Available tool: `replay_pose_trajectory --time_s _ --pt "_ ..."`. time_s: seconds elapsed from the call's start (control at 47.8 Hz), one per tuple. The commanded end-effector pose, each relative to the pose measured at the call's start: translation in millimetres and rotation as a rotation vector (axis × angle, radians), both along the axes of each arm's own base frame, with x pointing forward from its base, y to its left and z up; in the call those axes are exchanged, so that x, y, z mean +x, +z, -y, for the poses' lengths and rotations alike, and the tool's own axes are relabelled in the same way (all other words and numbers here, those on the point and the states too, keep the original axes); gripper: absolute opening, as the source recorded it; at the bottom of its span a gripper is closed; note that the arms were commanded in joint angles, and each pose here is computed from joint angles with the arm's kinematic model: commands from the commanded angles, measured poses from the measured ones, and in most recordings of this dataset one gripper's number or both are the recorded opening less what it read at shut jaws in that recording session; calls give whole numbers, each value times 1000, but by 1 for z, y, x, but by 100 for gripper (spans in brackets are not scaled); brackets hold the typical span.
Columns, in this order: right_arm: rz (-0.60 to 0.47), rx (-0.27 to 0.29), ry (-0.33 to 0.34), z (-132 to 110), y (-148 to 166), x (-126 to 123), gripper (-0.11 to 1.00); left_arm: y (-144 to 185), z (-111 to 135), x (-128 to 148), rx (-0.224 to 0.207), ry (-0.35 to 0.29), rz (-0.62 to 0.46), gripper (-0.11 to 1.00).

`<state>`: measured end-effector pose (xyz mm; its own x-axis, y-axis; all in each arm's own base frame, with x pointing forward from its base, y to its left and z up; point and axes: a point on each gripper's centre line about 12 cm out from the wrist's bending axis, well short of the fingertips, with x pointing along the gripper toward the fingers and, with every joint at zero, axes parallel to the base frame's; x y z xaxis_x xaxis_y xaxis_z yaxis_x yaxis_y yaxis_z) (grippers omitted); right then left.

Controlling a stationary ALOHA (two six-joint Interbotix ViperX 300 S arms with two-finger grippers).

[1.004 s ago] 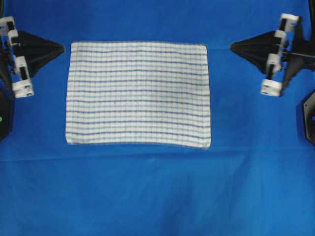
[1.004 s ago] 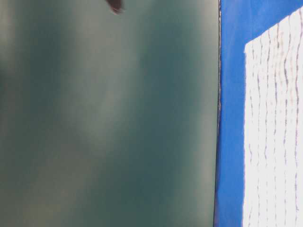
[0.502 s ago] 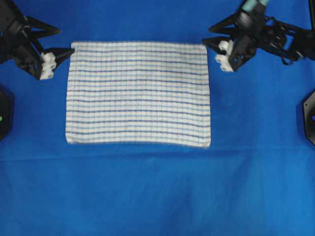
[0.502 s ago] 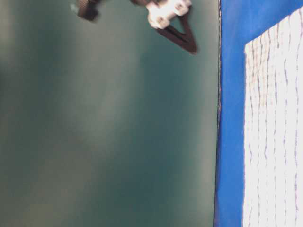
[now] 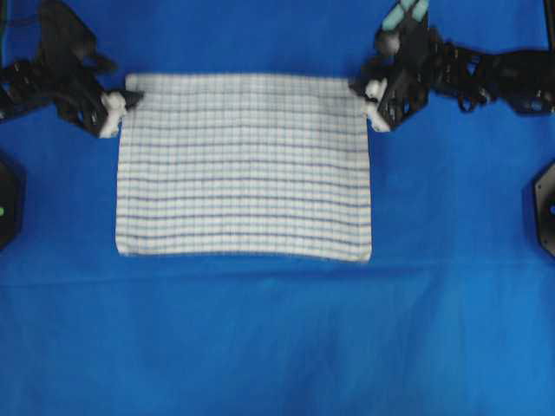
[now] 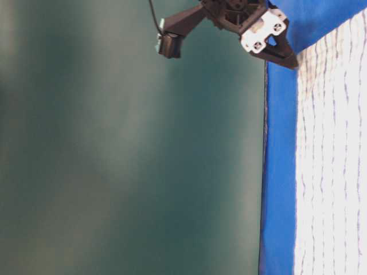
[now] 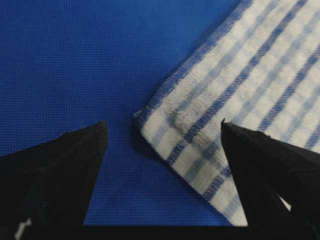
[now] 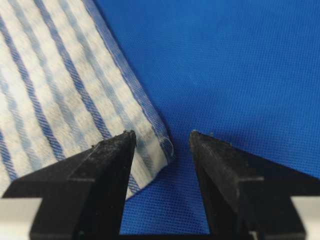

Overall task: Fold the blue towel.
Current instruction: 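Grasp far corners and fold them toward the near edge with both grippers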

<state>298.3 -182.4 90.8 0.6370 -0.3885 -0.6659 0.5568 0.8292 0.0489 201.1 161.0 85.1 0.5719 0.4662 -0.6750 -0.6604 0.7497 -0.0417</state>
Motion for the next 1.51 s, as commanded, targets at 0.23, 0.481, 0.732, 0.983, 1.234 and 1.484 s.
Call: replay_pose_trajectory --time_s 0.23,0.481,0.732,0.983,1.234,1.484 --pt "26 -16 -11 8 2 6 46 -5 -18 -4 -8 57 -16 78" --pt "-2 -1 -8 8 -8 6 8 -23 -11 1 -54 2 -105 32" --pt "1 -2 -10 8 -6 5 8 -22 -8 1 -54 -14 -115 6" --pt "47 -30 -9 8 14 5 8 -1 -8 4 -32 -22 -89 6" --pt "61 -36 -11 7 23 3 8 22 -7 4 16 -32 -47 6" --pt "93 -51 4 -2 41 2 8 35 2 9 52 -74 -13 6"
